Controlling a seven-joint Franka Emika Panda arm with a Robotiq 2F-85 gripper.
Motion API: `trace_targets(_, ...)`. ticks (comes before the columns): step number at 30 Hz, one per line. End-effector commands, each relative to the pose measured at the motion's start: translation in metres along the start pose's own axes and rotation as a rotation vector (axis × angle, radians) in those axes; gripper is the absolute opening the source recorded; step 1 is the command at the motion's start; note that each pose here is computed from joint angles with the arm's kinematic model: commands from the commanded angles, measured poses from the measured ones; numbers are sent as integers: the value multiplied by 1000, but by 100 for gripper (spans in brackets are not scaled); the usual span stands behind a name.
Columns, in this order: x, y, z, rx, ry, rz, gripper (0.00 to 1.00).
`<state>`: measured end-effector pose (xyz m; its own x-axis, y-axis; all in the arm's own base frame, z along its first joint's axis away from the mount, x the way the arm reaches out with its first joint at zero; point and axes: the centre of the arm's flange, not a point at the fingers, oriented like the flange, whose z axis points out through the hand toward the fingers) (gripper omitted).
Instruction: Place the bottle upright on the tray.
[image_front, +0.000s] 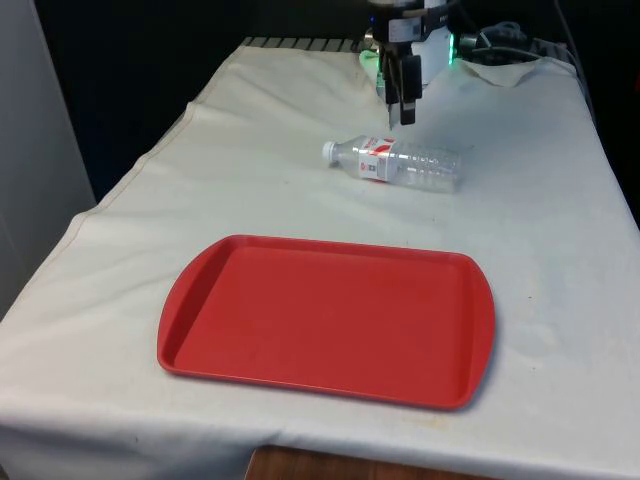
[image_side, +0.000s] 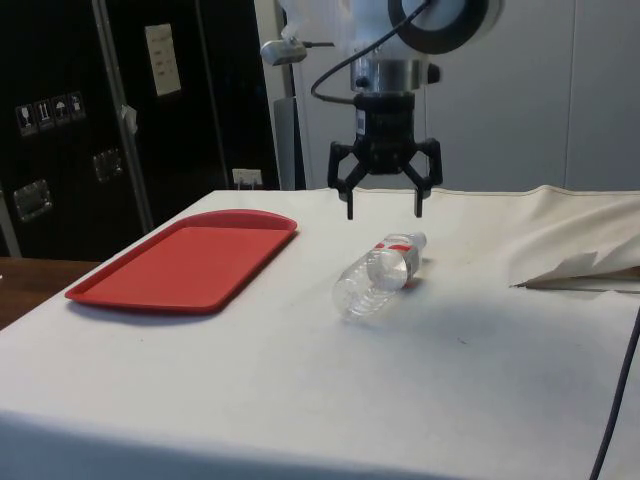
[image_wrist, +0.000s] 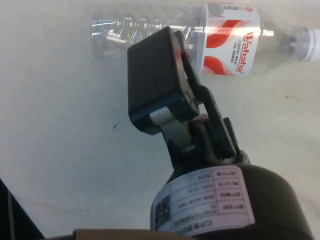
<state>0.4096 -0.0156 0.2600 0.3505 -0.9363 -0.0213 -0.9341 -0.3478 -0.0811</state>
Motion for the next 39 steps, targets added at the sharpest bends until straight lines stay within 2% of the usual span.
trace_targets(1, 0, 0, 1, 13, 4, 20, 100)
trace_targets(2, 0, 0, 1, 12, 3, 26, 100)
trace_targets(3, 0, 0, 0, -1, -1, 11, 100)
trace_targets(4, 1, 0, 2, 12, 2, 35, 100)
trace_targets(9, 1, 0, 2, 16, -3, 63, 100)
trace_targets(11, 1, 0, 2, 17, -5, 71, 100)
trace_targets(12, 2, 1, 3, 3, -7, 60, 100)
trace_targets(13, 1, 0, 3, 17, -7, 75, 100)
trace_targets(18, 2, 1, 4, 20, -16, 101, 100)
trace_targets(19, 3, 2, 4, 6, -19, 91, 100)
trace_targets(20, 2, 1, 4, 21, -17, 105, 100)
trace_targets(27, 3, 2, 5, 26, -30, 139, 100)
trace_targets(28, 4, 2, 5, 13, -33, 130, 100)
trace_targets(29, 3, 2, 5, 26, -32, 143, 100)
trace_targets(36, 5, 2, 7, 33, -44, 180, 100)
trace_targets(37, 6, 3, 7, 19, -46, 166, 100)
trace_targets(38, 5, 2, 7, 33, -45, 183, 100)
trace_targets(39, 5, 3, 7, 33, -47, 188, 100)
